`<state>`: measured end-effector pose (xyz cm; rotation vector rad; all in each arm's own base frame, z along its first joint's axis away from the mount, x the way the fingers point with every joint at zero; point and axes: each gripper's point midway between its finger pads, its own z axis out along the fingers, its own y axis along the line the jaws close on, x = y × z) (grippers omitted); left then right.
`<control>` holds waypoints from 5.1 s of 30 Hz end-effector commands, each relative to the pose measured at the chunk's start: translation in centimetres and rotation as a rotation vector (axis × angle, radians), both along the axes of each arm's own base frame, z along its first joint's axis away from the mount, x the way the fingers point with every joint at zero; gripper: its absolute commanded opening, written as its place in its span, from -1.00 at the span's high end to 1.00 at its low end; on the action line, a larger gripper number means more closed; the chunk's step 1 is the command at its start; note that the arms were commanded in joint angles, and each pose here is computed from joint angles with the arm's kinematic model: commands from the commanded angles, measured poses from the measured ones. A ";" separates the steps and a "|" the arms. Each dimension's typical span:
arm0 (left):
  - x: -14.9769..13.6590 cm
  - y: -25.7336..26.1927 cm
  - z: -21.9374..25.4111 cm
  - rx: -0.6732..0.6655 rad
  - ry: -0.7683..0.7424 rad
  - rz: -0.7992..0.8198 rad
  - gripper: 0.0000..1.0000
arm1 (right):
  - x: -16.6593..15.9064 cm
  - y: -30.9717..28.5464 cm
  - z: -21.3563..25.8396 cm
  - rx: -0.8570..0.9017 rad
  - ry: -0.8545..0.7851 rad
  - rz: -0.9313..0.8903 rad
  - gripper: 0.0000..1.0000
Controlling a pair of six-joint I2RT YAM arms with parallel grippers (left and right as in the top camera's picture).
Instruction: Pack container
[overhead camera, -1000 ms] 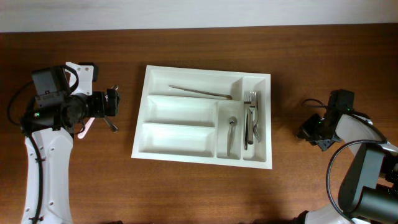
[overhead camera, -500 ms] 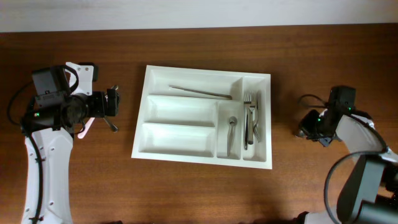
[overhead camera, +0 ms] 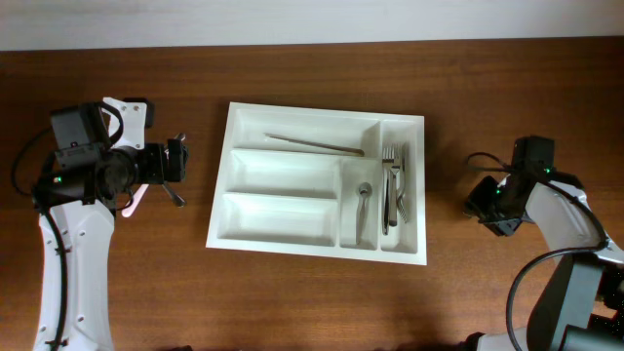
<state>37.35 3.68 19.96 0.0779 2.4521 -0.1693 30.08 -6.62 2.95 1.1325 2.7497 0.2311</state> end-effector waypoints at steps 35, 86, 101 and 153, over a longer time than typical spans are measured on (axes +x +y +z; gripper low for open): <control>0.3 -0.1 0.6 0.000 -0.020 -0.021 -0.98 | -0.4 1.9 -5.8 0.153 0.011 -0.289 0.04; 0.3 -0.1 0.6 0.000 -0.020 -0.021 -0.98 | -0.9 0.4 -6.3 0.236 -0.031 -0.180 0.17; 0.3 -0.1 0.6 0.000 -0.020 -0.021 -0.98 | 0.2 -1.4 -6.1 0.206 -0.084 -0.248 0.02; 0.3 -0.1 0.6 0.000 -0.020 -0.021 -0.98 | 2.6 -2.3 -6.2 0.224 -0.161 -0.378 0.92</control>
